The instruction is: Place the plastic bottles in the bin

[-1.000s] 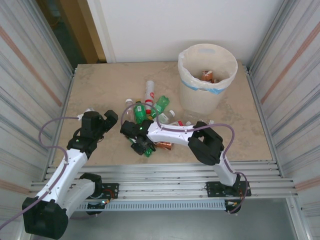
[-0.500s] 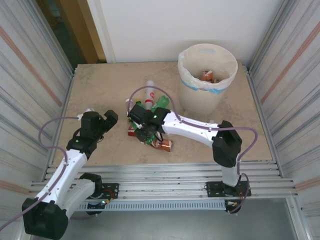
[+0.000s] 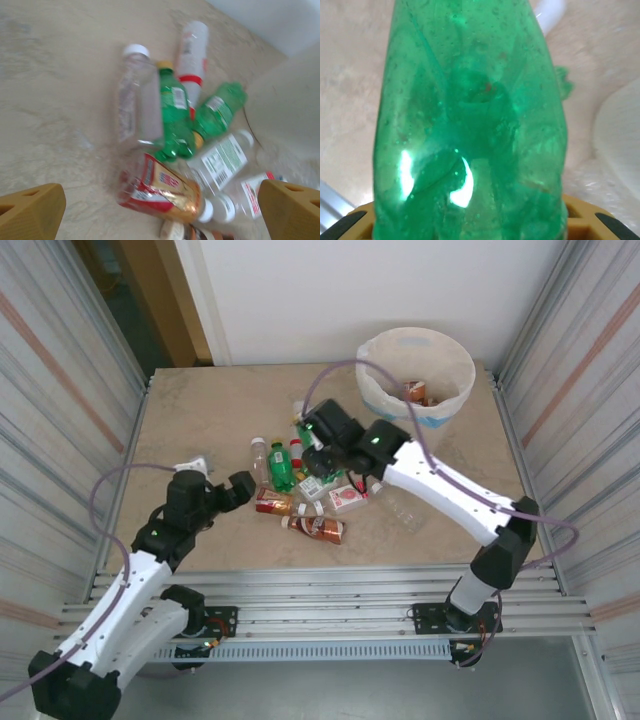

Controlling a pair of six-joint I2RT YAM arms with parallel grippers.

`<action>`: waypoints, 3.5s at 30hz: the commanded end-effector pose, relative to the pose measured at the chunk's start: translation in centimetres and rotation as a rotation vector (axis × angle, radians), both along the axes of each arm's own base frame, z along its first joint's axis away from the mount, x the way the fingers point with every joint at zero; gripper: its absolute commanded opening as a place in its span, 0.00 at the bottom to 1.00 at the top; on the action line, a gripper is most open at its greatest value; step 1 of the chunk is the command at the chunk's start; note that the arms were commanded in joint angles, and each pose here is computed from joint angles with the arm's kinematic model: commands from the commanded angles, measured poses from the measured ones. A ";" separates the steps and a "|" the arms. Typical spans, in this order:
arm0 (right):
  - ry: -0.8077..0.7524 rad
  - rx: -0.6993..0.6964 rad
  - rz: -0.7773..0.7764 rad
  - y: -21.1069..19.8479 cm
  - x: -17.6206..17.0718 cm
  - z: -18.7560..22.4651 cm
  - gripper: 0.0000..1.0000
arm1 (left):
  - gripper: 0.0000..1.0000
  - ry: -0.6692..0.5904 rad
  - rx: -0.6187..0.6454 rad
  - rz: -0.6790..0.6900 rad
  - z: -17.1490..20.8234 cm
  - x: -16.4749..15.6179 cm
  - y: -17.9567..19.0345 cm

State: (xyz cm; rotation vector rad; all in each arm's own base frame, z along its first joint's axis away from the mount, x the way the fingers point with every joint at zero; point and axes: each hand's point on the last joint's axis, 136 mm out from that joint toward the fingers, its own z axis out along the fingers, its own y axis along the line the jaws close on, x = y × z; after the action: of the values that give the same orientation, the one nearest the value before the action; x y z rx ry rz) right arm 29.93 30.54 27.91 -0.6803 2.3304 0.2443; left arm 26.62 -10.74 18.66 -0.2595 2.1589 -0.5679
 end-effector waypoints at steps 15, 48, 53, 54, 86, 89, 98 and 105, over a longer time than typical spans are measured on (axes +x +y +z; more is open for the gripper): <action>-0.244 0.140 -0.476 -21.2 11.3 13.5 0.21 | 0.99 -0.195 0.151 -0.316 2.7 -0.5 -8.0; -0.036 -0.100 -0.534 -25.5 21.7 2.5 0.63 | 0.99 -0.238 0.181 -0.301 3.5 0.0 -7.7; -0.070 -0.090 -0.538 -25.7 21.0 4.2 0.64 | 0.99 -0.242 0.183 -0.298 3.7 0.0 -7.7; -0.076 -0.087 -0.537 -25.7 20.8 4.6 0.64 | 0.99 -0.244 0.185 -0.296 3.8 0.1 -7.7; 0.051 0.039 -0.532 -20.9 -4.6 -3.5 0.97 | 0.99 -0.330 0.122 -0.171 5.7 1.6 -6.5; 0.122 0.062 -0.525 -20.3 -5.4 -6.8 0.98 | 0.99 -0.331 0.111 -0.157 5.8 1.7 -6.4; 0.235 -0.016 -0.551 -20.4 -5.9 -12.3 0.98 | 0.99 -0.328 0.112 -0.139 5.3 1.6 -5.9; 0.327 -0.016 -0.533 -18.8 -5.6 -15.7 0.98 | 0.99 -0.332 0.116 -0.115 5.3 1.6 -5.2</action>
State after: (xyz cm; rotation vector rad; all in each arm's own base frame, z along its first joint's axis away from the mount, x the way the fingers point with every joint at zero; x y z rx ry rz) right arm 24.09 10.75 12.95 -0.0368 2.7167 0.0401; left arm 27.93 -16.89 23.14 0.0717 1.9202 -0.5188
